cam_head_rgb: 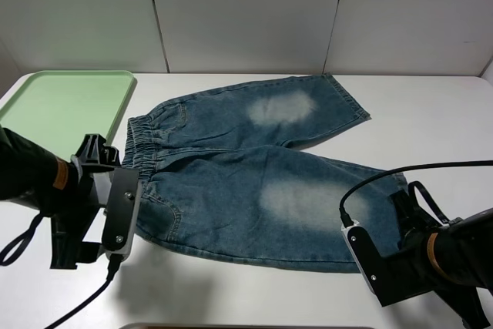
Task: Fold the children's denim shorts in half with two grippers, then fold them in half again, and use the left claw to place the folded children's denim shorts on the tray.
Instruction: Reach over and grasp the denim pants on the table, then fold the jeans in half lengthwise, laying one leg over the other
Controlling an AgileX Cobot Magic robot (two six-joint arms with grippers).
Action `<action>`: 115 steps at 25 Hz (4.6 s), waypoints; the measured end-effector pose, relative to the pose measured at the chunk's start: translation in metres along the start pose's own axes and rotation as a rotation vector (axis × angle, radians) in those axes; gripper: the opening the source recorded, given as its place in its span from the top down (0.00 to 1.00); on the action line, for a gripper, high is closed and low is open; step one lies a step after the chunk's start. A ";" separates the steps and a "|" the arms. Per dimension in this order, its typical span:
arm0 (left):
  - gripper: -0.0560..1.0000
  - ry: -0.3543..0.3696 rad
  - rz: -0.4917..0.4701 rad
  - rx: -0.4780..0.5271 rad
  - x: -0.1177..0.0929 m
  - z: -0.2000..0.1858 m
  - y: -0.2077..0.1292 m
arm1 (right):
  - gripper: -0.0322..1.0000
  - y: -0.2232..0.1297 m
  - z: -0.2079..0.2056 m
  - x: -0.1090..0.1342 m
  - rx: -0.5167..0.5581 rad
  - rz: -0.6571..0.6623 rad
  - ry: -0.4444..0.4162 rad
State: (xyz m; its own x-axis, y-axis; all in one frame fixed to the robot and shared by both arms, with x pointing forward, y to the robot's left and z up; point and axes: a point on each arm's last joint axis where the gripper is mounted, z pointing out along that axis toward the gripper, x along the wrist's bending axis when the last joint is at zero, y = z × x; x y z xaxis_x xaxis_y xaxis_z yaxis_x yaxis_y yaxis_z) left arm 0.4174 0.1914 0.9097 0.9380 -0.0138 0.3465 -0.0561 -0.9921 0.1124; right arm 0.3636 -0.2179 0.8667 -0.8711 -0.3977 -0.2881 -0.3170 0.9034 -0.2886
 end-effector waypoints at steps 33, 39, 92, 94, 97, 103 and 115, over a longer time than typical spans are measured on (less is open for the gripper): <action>0.31 -0.057 -0.172 0.009 0.016 0.053 -0.005 | 0.99 0.003 0.000 0.000 -0.032 0.003 0.001; 0.61 -0.087 -0.169 0.039 0.013 0.055 -0.007 | 0.99 0.003 0.000 0.000 -0.037 0.021 0.001; 0.85 0.299 -0.904 -0.229 0.084 -0.028 -0.026 | 0.99 -0.077 -0.064 -0.163 -0.232 1.164 -0.516; 0.85 0.315 -0.882 -0.236 0.086 -0.028 -0.027 | 0.99 -0.076 -0.052 -0.169 -0.222 1.168 -0.488; 0.85 0.348 -0.873 -0.254 0.090 -0.030 -0.032 | 0.99 -0.072 -0.038 -0.182 -0.214 1.159 -0.456; 0.85 0.408 -0.932 -0.251 0.098 -0.032 -0.053 | 0.99 -0.067 -0.026 -0.215 -0.240 1.164 -0.463; 0.85 0.409 -0.941 -0.233 0.105 0.000 -0.071 | 0.99 -0.060 -0.020 -0.259 -0.334 1.140 -0.504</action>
State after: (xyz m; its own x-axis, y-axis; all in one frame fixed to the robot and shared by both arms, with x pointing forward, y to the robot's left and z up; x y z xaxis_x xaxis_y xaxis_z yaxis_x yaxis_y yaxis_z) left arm 0.5197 0.2607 0.9382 0.4533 0.8360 0.3093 0.5297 -0.5317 0.6608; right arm 0.6007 -0.1658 0.9767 -0.4969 0.6700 -0.5516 0.3664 0.7381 0.5665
